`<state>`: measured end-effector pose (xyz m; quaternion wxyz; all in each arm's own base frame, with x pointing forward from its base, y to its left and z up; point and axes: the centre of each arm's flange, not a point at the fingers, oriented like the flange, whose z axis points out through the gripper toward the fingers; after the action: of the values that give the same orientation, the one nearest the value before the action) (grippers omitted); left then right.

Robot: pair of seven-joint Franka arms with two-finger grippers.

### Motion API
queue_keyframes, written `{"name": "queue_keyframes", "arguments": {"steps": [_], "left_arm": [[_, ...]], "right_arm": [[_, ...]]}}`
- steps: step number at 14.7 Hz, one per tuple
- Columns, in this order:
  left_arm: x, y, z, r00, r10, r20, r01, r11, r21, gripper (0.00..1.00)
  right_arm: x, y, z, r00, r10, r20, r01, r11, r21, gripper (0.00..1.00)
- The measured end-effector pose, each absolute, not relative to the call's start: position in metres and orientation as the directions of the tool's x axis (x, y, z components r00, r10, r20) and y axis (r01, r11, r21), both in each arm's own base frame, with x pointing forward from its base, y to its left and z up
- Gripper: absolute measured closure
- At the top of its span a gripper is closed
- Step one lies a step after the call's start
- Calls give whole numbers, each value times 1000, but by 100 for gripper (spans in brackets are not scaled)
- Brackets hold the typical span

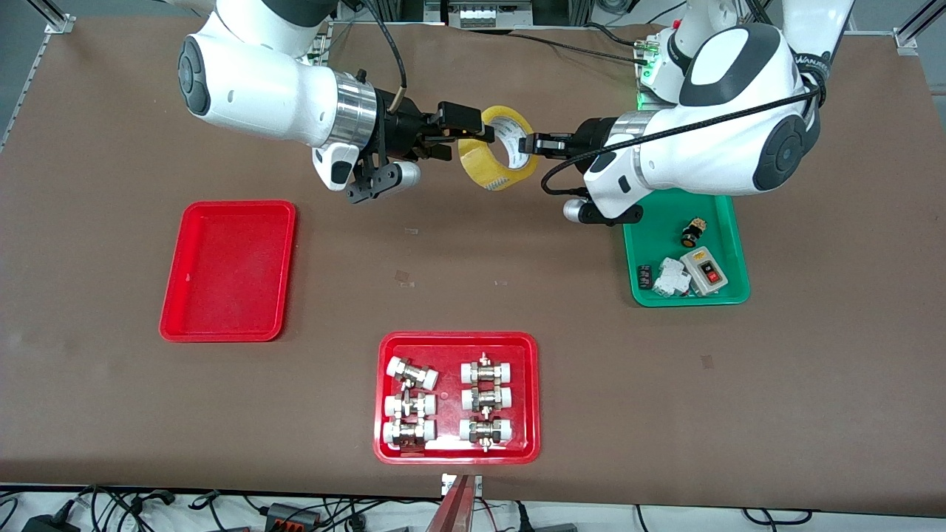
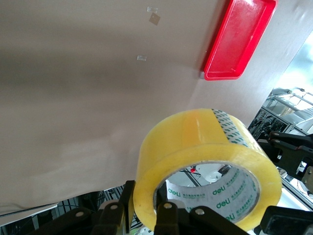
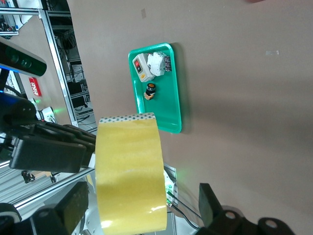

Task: Left arm passes tape to right arm into tray
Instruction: 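Carry the tape to the red tray with the right gripper while the left withdraws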

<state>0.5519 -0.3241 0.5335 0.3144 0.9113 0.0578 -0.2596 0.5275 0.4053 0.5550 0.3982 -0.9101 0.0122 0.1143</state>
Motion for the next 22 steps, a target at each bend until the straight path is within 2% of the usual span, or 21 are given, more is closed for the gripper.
{"name": "queue_keyframes", "arguments": {"steps": [3,5,9,15,17,22], "left_arm": [[552,-324,534,859,-58,-510,269,-796,543,78],[552,-324,534,859,-58,-509,268,-796,543,78],[550,-327,532,855,-64,-514,266,-797,542,78],[550,-328,532,855,-67,-514,264,-797,543,78],[550,-327,534,855,-68,-514,263,-797,544,67],[562,-283,542,830,-61,-554,290,-802,523,19]], "right_arm": [[527,405,555,973,70,-219,-113,-683,-722,0],[527,405,555,972,74,-222,-113,-684,-721,6],[525,404,560,967,89,-237,-115,-678,-726,47],[525,403,560,966,93,-242,-116,-679,-725,47],[526,401,558,965,92,-247,-119,-683,-721,47],[529,397,554,962,88,-257,-128,-688,-715,47]]}}
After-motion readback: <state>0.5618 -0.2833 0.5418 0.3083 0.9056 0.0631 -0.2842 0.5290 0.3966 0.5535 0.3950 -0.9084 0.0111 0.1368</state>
